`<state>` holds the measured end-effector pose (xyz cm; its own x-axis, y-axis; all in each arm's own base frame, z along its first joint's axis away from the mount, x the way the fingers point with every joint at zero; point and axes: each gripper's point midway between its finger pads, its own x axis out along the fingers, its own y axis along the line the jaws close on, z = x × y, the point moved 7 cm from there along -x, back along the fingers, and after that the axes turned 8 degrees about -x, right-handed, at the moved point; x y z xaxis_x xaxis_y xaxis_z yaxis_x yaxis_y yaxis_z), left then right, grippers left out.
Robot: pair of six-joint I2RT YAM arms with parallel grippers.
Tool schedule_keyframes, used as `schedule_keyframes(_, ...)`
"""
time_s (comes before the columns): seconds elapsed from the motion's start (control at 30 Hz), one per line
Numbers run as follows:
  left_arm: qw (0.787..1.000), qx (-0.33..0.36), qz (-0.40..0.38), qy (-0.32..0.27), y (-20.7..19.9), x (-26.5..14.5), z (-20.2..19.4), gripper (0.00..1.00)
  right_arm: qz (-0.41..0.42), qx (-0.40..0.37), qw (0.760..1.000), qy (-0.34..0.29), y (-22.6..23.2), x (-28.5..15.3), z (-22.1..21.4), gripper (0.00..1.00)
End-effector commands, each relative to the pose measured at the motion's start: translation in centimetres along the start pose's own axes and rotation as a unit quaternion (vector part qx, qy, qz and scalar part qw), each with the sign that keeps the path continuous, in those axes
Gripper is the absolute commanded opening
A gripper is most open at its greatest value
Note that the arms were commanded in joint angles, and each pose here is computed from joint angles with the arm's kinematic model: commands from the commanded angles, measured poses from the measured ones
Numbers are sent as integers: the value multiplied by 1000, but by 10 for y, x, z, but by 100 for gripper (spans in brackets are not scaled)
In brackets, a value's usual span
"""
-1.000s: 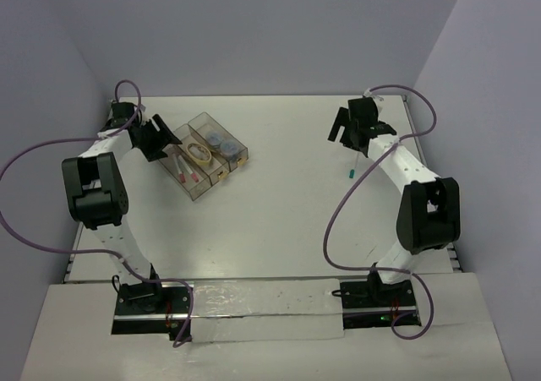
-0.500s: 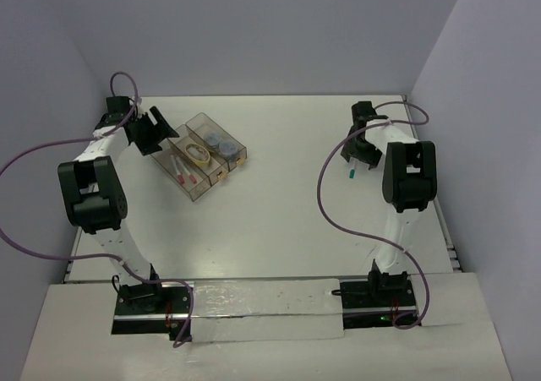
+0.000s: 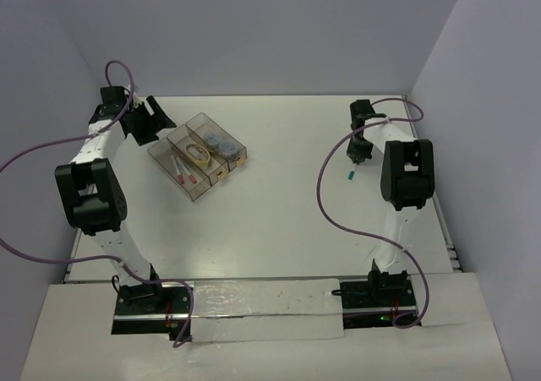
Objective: Sort the stationery into containers
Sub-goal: Pick up the pen from the center of the board, then place the pen in the storage box.
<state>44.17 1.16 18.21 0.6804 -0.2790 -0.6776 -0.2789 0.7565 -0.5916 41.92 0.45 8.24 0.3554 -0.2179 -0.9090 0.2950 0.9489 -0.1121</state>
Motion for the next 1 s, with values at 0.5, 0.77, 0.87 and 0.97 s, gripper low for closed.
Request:
schedule_keyframes(0.5,920,99,-370,80,-157,-106,-3,78,523,-232,739,-355,248,-313,6,0)
schedule_keyframes(0.77,901,59,-412,120,-171,-108,-14,74,622,-224,691,-293,290,-323,-7,0)
schedule_keyframes(0.87,900,66,-412,129,-173,-104,-20,70,622,-225,692,-290,295,-322,-10,0)
schedule_keyframes(0.97,902,68,-409,124,-172,-100,-20,68,620,-222,696,-286,295,-319,-11,0)
